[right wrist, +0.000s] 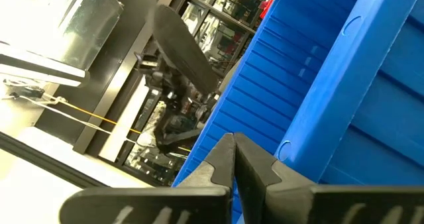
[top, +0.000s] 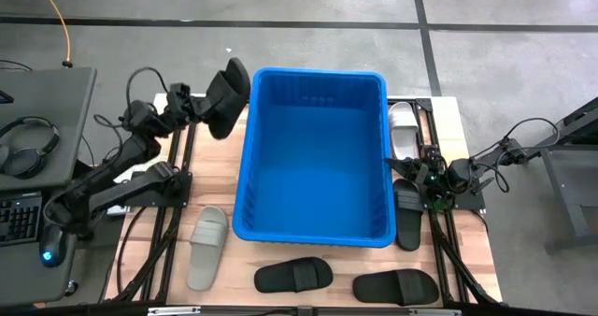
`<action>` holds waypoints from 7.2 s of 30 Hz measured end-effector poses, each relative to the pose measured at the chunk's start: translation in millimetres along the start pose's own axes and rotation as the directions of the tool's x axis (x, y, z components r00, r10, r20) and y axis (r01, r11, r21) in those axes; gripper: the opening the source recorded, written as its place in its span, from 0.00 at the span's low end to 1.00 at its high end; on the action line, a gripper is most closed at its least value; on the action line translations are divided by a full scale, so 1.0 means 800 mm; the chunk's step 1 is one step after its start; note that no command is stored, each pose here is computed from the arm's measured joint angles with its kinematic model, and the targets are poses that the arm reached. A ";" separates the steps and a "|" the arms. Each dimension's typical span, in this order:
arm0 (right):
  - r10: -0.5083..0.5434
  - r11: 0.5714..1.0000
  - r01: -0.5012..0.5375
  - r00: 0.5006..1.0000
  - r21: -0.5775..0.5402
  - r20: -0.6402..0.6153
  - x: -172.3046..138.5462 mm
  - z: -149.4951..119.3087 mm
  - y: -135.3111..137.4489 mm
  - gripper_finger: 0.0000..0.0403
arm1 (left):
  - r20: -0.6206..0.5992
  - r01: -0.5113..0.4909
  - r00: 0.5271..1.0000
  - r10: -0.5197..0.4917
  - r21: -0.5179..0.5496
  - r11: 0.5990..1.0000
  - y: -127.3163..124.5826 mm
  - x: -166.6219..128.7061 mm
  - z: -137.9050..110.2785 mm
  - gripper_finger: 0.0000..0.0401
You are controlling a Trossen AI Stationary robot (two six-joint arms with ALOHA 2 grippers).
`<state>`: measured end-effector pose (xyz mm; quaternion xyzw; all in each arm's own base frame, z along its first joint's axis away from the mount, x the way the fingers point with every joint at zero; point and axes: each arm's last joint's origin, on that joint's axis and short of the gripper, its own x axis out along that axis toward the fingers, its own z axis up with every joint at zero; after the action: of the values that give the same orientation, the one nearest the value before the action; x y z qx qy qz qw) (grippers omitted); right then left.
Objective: Pick and place slides into bin
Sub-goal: Put the black slide into the blue container
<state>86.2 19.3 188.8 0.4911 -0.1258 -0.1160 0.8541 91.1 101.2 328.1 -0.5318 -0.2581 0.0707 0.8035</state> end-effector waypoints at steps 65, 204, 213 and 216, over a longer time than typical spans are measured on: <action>0.089 0.986 -0.083 0.995 0.144 -0.035 0.000 0.002 0.008 0.00 | -0.506 -0.646 0.449 0.737 0.386 0.659 0.236 0.305 -0.083 0.00; -0.095 0.921 0.055 0.992 -0.386 -0.087 0.030 0.098 0.193 0.00 | -0.376 0.231 0.897 0.234 0.847 0.479 -0.168 0.238 -0.096 0.68; -0.290 0.926 0.256 0.953 -0.278 -0.088 0.028 0.085 0.168 0.00 | -0.249 0.052 0.923 0.294 0.837 0.545 -0.122 0.130 -0.066 0.68; -0.329 0.930 0.309 0.941 -0.200 -0.075 0.033 0.079 0.165 0.00 | -0.198 -0.015 0.925 0.324 0.834 0.551 -0.109 0.102 -0.064 0.68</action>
<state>100.1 24.4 336.5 0.4288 0.0134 -0.2381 0.8713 172.4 53.9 417.9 -0.1245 -0.0040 0.1706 0.9774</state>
